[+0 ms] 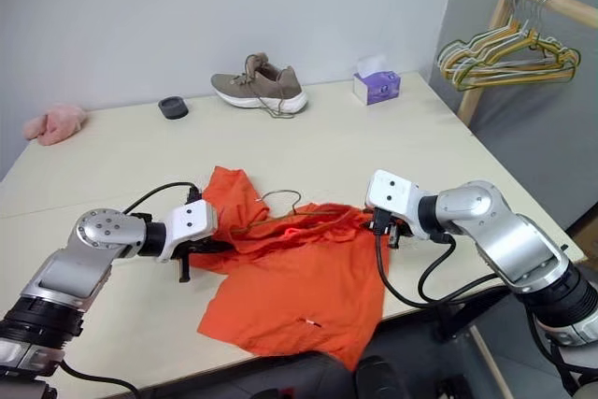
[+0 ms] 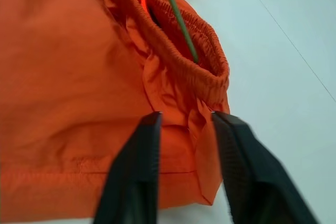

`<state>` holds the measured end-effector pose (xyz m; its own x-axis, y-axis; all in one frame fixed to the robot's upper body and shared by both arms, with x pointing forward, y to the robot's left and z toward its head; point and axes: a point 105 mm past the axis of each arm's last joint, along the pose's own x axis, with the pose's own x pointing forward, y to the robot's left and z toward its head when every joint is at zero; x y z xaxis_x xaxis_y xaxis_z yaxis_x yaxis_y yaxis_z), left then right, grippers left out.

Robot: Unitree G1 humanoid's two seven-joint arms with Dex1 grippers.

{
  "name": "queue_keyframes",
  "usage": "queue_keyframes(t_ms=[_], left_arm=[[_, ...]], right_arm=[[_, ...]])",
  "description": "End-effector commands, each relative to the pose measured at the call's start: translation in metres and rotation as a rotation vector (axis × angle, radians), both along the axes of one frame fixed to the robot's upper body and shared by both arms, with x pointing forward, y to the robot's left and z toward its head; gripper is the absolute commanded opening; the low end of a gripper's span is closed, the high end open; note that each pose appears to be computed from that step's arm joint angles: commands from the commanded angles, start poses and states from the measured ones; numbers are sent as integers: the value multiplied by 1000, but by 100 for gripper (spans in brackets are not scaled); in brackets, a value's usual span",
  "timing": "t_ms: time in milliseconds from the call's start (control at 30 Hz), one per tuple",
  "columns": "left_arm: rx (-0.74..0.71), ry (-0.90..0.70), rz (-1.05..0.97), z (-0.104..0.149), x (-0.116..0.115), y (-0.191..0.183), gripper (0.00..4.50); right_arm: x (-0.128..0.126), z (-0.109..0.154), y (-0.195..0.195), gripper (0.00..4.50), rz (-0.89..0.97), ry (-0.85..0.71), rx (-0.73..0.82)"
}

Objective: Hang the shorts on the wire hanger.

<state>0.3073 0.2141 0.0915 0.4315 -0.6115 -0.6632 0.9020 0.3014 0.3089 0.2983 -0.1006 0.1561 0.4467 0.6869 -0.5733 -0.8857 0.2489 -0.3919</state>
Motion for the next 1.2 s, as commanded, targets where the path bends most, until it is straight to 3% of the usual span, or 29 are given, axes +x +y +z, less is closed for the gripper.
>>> queue_keyframes(t_ms=[33, 67, 233, 433, 767, 1067, 1200], left_arm=[[-16, -20, -23, 8, -2, -5, 0], [-22, -14, -26, 8, -3, -6, 0], [-29, 14, -56, 6, -8, -8, 0], [-1, 4, -66, 8, -6, -4, 0], [-4, 22, -84, 4, -10, -5, 0], [-19, 29, -120, 5, -10, -12, 0], [-31, 28, -125, 6, -9, -15, 0]], right_arm=[[2, 13, -13, 296, -41, -53, -7], [5, 12, -19, 325, -72, -60, -10], [20, -1, -35, 325, -159, -79, -35], [24, -23, -18, 325, -74, -24, -69], [37, -30, 5, 325, 8, 1, -75], [44, -44, 22, 325, 122, 53, -169], [45, -41, 32, 231, 150, 56, -158]])
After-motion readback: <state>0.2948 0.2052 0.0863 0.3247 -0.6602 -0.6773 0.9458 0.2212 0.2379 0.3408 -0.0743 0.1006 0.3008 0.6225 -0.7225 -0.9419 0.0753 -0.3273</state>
